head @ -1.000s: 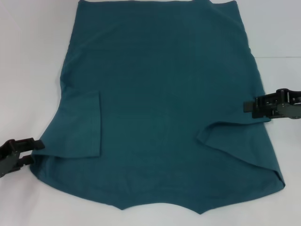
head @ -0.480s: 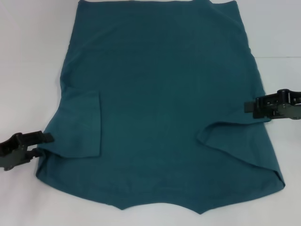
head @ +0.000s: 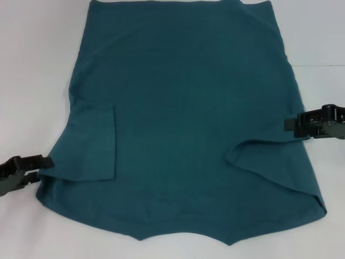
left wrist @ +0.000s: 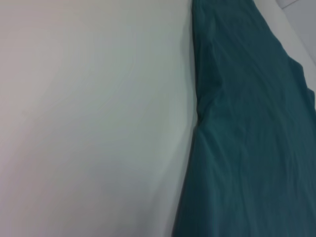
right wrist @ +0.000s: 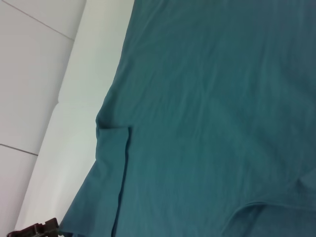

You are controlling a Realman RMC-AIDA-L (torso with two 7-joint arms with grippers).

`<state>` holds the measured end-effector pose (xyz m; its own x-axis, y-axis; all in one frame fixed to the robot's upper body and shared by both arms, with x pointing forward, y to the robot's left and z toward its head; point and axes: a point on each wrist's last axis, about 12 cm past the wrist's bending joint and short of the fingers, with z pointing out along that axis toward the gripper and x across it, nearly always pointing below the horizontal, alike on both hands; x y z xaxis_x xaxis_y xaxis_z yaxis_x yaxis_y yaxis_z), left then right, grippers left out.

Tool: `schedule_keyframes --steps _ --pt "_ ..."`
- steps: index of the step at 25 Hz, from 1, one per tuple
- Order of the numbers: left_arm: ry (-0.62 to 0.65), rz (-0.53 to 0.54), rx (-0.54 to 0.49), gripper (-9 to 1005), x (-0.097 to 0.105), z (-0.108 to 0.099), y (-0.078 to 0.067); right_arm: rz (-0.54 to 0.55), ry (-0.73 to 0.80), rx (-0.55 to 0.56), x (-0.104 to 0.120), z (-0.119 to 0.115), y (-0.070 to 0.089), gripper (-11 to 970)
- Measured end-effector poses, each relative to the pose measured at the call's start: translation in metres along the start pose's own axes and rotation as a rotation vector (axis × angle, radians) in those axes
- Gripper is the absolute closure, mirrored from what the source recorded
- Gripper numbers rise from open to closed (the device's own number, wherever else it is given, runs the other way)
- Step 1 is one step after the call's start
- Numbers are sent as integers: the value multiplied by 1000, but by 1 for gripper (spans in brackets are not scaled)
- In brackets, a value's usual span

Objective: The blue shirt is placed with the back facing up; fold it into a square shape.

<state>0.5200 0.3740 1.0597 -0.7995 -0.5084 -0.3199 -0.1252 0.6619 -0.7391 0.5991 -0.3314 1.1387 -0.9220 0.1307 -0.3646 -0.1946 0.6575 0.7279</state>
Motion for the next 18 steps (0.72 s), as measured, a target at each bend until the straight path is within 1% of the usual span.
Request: schedule_keyframes --steps 5,9,13,18 --pt "23 18 -14 386 2 7 -3 0 -3 0 0 0 0 459" --pt "35 17 -4 384 2 12 -7 -2 -3 -1 0 0 0 459" --pt "35 0 3 392 1 11 -8 0 -5 0 0 -1 -1 458" --pt "49 3 -20 405 2 11 -6 1 -9 0 0 -3 -2 458"
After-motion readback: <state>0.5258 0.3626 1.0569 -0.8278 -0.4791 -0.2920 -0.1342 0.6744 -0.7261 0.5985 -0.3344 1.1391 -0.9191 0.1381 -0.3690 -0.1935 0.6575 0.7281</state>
